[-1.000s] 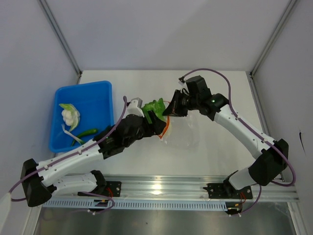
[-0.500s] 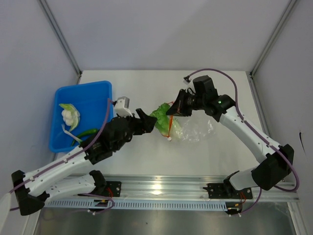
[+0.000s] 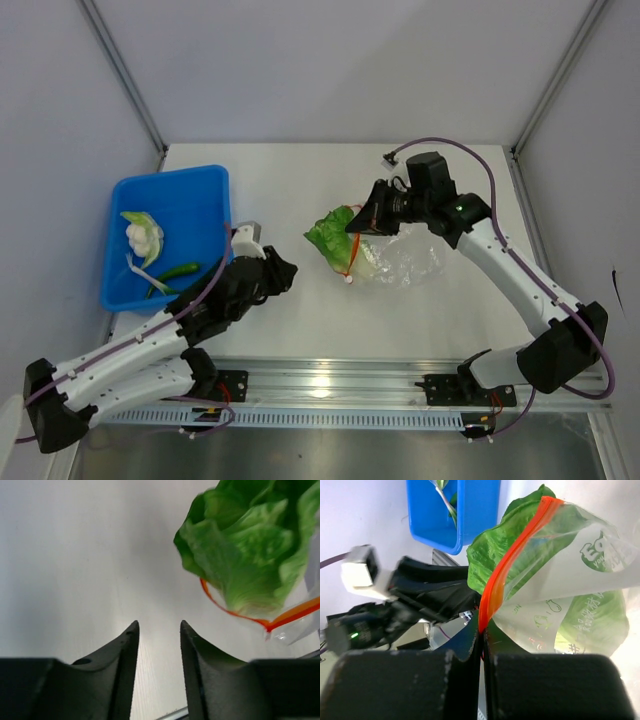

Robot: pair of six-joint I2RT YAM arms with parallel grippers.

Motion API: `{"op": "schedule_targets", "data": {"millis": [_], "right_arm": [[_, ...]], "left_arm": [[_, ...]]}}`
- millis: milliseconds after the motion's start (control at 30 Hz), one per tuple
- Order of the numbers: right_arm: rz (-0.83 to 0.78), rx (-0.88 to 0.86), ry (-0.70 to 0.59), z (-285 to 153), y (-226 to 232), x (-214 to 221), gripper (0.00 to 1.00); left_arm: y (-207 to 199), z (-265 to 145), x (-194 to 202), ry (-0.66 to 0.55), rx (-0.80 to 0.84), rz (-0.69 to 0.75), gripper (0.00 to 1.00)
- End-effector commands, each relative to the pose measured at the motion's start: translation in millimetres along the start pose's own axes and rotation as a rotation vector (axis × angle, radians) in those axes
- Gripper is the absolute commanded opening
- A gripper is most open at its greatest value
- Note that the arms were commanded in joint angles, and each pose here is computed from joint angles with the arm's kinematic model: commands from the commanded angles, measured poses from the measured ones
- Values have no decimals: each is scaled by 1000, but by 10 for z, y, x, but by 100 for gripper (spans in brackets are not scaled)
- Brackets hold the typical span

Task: Place the food in the zip-top bag and seal the zipper
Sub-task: Place the fake vegetable in the zipper food storage bag.

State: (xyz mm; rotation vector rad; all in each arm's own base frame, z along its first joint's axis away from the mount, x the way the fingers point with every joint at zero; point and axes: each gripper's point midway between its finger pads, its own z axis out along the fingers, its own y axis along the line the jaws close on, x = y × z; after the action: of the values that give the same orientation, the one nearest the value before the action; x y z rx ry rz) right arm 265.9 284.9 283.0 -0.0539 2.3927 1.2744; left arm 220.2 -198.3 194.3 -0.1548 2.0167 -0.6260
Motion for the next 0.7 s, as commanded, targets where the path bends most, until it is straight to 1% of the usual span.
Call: {"op": "schedule_targets", "data": {"millis": [0,33,67,133,167,267,300,367,433,533,667], "right_arm": [[-53,-91,-38,-172,250,-66,0],[-47,-99,-39,-186,271,-75,0],[-49,-114,-36,-200,302,-73,0],[-46,-125,-35,-219,330,-78,0],[-49,-134,-36,-224,348,-78,0],[-47,-152,-31,-231,381,-77,0],[-45,-160,-28,-239,399,-77,0],[-41,-168,-28,-230,412,-86,0],[-40,-172,-32,-231,426,-98,0],[-40,-173,-33,-237,437,-112,0],[-42,-169,-34,-247,429,-109,0]], "left_arm": [[-99,73,209,89,89,-33,38],[-35,130,255,118,71,-52,38],[-60,129,330,164,84,-88,38],[-41,192,347,193,80,-130,36],[-115,177,383,227,121,-151,36],[-245,242,336,246,154,-185,39],[-343,244,283,248,180,-194,43],[-475,279,313,282,227,-225,47],[-649,278,272,297,299,-255,47],[-728,297,339,335,329,-305,47],[-787,311,238,294,350,-345,47]]}}
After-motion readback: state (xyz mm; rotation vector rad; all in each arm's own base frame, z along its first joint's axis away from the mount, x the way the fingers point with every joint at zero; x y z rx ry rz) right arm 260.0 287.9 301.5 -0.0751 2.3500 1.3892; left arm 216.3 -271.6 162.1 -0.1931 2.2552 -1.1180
